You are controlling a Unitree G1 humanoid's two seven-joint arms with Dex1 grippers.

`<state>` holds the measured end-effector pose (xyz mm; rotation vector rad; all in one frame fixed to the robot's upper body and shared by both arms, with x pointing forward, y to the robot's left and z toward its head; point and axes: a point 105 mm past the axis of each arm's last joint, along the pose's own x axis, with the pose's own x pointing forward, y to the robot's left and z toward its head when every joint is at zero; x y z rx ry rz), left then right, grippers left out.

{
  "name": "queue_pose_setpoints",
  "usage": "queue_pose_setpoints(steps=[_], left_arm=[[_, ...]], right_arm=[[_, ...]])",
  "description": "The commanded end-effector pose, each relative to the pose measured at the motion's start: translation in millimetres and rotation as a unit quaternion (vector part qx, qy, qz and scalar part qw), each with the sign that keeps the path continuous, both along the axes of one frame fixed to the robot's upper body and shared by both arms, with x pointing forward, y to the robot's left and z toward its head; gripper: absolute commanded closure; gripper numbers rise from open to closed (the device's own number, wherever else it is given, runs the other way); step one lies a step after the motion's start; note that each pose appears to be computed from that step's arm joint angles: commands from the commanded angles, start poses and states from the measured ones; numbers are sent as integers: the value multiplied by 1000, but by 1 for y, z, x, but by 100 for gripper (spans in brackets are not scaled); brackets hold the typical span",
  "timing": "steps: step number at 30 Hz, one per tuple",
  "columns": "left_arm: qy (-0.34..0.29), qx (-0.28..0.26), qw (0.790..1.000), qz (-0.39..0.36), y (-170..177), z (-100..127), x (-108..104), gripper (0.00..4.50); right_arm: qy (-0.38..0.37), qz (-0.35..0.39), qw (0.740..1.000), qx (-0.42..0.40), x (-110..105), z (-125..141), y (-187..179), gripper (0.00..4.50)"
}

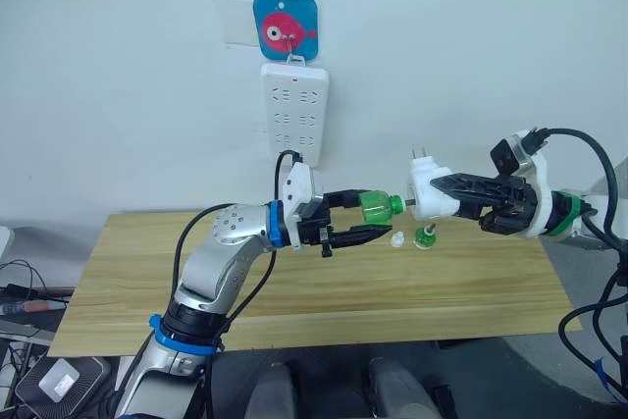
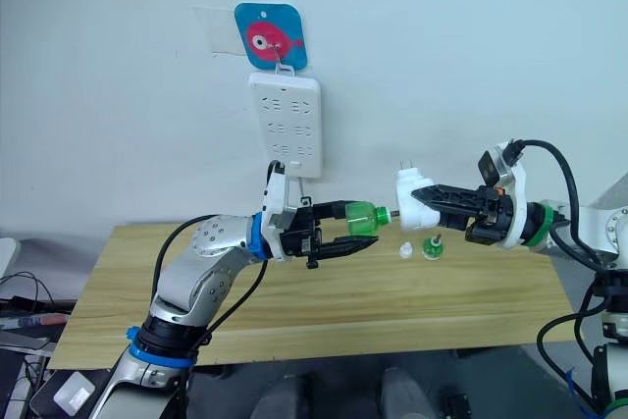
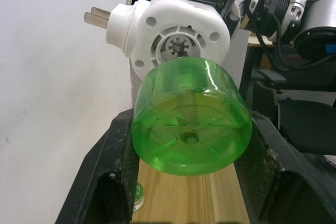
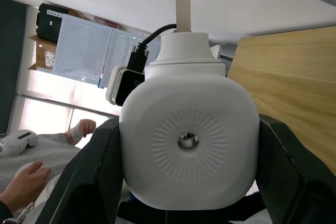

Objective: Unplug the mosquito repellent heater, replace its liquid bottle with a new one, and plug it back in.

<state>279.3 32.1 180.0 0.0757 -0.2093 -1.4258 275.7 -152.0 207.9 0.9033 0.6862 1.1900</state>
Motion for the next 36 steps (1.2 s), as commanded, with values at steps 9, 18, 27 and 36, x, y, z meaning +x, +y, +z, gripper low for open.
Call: queue_pose_setpoints(steps=[9, 18, 27, 36], left_arm=[[-29, -23, 999, -13, -3, 19, -4, 228], [-21, -12, 999, -48, -7, 16, -16, 228], [-23, -6, 999, -42, -5, 16, -12, 228], [-29, -3, 999, -41, -14, 14, -10, 228]], right_arm=[[-20, 20, 1000, 10, -5, 13, 4, 155], [-21, 15, 1000, 8, -3, 13, 4, 155], [-19, 11, 1000, 7, -1, 14, 3, 155], [-43, 28, 999, 9, -4, 17, 18, 155]])
